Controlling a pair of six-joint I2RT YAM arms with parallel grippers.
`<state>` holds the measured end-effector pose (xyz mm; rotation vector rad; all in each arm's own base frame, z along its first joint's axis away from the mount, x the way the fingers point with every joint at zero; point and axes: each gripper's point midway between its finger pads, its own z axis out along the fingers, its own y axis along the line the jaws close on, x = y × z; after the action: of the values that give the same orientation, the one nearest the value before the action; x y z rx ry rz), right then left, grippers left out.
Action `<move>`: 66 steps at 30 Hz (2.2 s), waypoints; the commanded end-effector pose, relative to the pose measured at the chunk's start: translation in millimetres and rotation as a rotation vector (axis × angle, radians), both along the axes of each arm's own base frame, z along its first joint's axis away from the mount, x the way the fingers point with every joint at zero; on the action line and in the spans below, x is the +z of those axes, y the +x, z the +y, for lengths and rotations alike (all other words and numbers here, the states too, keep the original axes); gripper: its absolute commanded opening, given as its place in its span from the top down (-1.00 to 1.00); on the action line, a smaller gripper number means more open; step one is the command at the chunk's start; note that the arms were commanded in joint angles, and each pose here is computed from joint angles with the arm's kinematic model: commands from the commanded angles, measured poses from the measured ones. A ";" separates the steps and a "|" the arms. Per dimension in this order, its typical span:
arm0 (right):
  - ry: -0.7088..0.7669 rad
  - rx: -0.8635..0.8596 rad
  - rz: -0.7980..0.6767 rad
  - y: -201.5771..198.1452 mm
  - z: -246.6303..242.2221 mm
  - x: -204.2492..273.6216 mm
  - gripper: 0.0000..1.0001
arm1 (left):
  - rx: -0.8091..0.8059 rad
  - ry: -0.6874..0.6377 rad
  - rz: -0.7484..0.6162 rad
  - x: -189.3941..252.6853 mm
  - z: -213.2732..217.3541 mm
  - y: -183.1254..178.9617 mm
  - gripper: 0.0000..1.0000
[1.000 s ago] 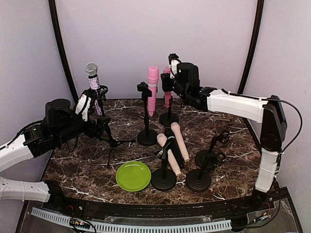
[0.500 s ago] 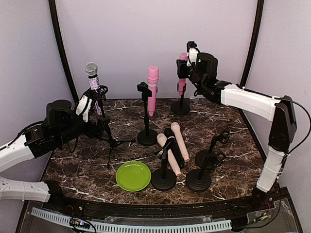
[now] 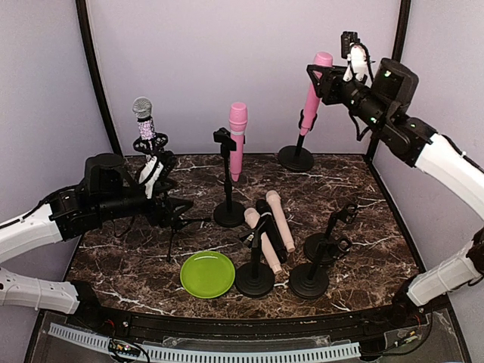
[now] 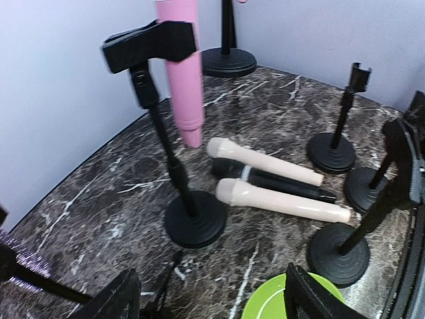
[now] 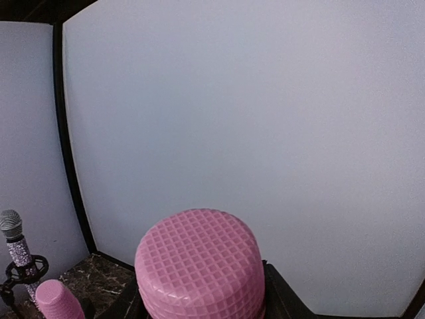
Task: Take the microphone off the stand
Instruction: Pass from the right arm to the left
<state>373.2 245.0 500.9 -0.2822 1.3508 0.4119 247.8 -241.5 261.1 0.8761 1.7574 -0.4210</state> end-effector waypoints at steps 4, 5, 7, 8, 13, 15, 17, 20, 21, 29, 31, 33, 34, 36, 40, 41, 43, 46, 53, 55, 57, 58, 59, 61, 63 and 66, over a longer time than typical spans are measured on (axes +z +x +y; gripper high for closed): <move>-0.013 0.407 0.049 -91.0 17.0 25.0 0.89 | -0.359 -0.198 -0.006 60.3 -51.6 -38.7 -0.53; -0.023 0.455 0.061 -100.1 20.1 23.1 0.89 | -0.372 -0.214 -0.001 63.5 -55.4 -38.8 -0.53; -0.027 0.543 0.073 -117.4 25.9 20.5 0.89 | -0.413 -0.244 0.000 72.9 -63.1 -40.8 -0.53; -0.024 0.575 0.069 -124.7 28.0 20.2 0.89 | -0.443 -0.259 0.001 79.2 -66.7 -44.3 -0.53; -0.001 0.697 0.033 -144.6 39.7 19.4 0.89 | -0.509 -0.282 0.032 80.3 -81.3 -44.7 -0.53; 0.007 0.757 0.001 -151.6 48.4 22.2 0.89 | -0.537 -0.287 0.048 80.7 -84.9 -47.7 -0.53; 0.004 0.821 -0.018 -157.8 59.5 21.2 0.89 | -0.552 -0.289 0.060 81.0 -86.8 -49.0 -0.54; -0.015 0.913 -0.051 -165.3 78.1 20.8 0.89 | -0.574 -0.266 0.078 75.8 -89.7 -50.3 -0.56; -0.020 0.939 -0.064 -167.6 83.3 21.8 0.89 | -0.584 -0.255 0.094 73.5 -90.2 -52.3 -0.56; -0.005 1.169 -0.110 -178.3 123.7 25.2 0.89 | -0.532 -0.205 0.084 55.3 -90.5 -39.3 -0.60; 0.004 1.214 -0.118 -182.3 130.1 27.4 0.89 | -0.489 -0.188 0.074 49.1 -87.5 -31.4 -0.61; 0.005 1.246 -0.123 -184.6 135.3 29.2 0.89 | -0.449 -0.166 0.073 40.0 -84.3 -24.2 -0.62; 0.007 1.260 -0.125 -185.4 137.1 30.1 0.89 | -0.437 -0.158 0.076 36.3 -83.7 -22.2 -0.63; 0.012 1.287 -0.128 -188.3 140.5 31.5 0.89 | -0.403 -0.133 0.090 25.3 -81.6 -16.3 -0.63; 0.015 1.309 -0.132 -190.0 145.2 32.2 0.89 | -0.359 -0.102 0.110 11.8 -79.9 -7.4 -0.64; 0.017 1.312 -0.133 -190.6 145.8 32.9 0.89 | -0.351 -0.098 0.116 9.4 -79.9 -5.7 -0.64; 0.017 1.316 -0.137 -191.2 146.5 33.3 0.89 | -0.338 -0.097 0.119 7.4 -80.0 -3.0 -0.64; 0.020 1.325 -0.144 -193.6 146.7 34.6 0.89 | -0.349 -0.106 0.134 3.6 -82.6 -4.0 -0.51; 0.022 1.323 -0.133 -192.4 149.2 30.0 0.89 | -0.432 -0.136 0.166 2.4 -95.0 -12.5 0.35; 0.022 1.313 -0.127 -190.1 150.3 27.5 0.89 | -0.442 -0.145 0.163 3.8 -95.9 -13.7 0.46; 0.021 1.305 -0.120 -188.0 151.4 24.7 0.89 | -0.448 -0.154 0.160 4.0 -95.3 -15.7 0.47; 0.022 1.297 -0.117 -186.4 152.0 23.5 0.89 | -0.452 -0.159 0.157 4.8 -95.1 -16.6 0.48; 0.023 1.285 -0.114 -183.9 152.4 22.1 0.89 | -0.461 -0.168 0.146 7.3 -94.5 -19.1 0.49; 0.023 1.243 -0.107 -177.3 153.4 18.6 0.88 | -0.473 -0.184 0.129 12.0 -93.4 -22.5 0.74; 0.026 1.188 -0.099 -168.8 152.6 15.4 0.85 | -0.475 -0.196 0.110 16.0 -91.5 -24.7 0.95; 0.036 1.106 -0.080 -156.4 151.1 7.9 0.60 | -0.465 -0.209 0.078 23.2 -86.5 -26.9 1.00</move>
<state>207.8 410.5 477.9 -1.1374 1.1059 1.4619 230.2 -333.2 252.6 1.1502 1.6628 -0.9177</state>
